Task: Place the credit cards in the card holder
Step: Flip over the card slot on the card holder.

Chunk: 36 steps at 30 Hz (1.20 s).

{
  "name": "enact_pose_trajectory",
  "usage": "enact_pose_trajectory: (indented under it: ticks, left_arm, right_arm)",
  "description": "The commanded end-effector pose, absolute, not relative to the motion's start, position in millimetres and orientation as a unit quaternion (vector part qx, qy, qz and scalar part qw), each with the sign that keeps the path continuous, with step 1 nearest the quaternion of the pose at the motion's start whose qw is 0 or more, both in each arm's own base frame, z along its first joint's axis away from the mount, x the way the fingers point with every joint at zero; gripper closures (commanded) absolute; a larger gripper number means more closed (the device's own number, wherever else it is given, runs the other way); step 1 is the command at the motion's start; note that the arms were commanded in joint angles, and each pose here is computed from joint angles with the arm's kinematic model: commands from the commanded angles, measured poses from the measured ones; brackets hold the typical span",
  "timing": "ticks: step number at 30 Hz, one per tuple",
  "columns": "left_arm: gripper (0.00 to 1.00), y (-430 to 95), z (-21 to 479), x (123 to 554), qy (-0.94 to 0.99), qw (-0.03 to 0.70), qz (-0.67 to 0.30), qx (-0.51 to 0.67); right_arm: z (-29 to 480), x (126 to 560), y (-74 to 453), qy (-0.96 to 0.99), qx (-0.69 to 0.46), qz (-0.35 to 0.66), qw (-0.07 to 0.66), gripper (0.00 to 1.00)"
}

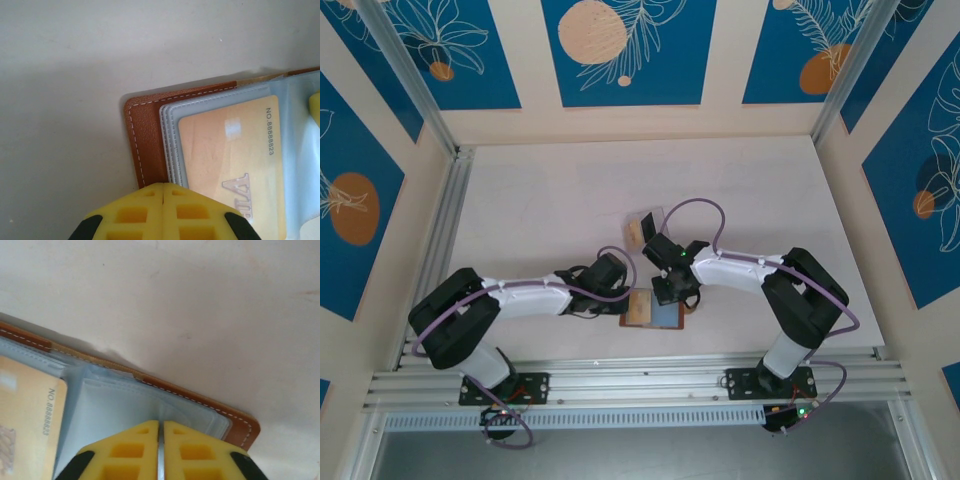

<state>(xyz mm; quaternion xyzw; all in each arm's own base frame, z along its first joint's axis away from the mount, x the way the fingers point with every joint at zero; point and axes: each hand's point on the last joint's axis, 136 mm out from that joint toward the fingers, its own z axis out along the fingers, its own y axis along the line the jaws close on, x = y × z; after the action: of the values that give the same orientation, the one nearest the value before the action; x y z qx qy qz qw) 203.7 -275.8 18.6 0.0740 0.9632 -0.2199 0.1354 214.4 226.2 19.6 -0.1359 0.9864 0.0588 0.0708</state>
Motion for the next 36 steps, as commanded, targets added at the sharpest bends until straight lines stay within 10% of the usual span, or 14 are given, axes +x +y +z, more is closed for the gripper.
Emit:
enact_pose_trajectory:
  ticks: [1,25,36]
  left_arm:
    - [1.00,-236.1,-18.7,177.7,0.984,0.080,-0.144,0.063]
    - [1.00,-232.7,-3.6,180.8,0.982,0.099,-0.143,0.072]
    - [0.76,-217.3,22.7,184.7,0.979,0.139,-0.130,0.067]
  right_arm:
    - [1.3,189.0,221.8,0.989,-0.139,0.053,0.013,0.94]
    - [44.5,211.4,304.4,0.955,-0.125,0.269,0.022,1.00]
    - [38.4,223.5,308.6,0.950,-0.086,0.300,0.006,0.94]
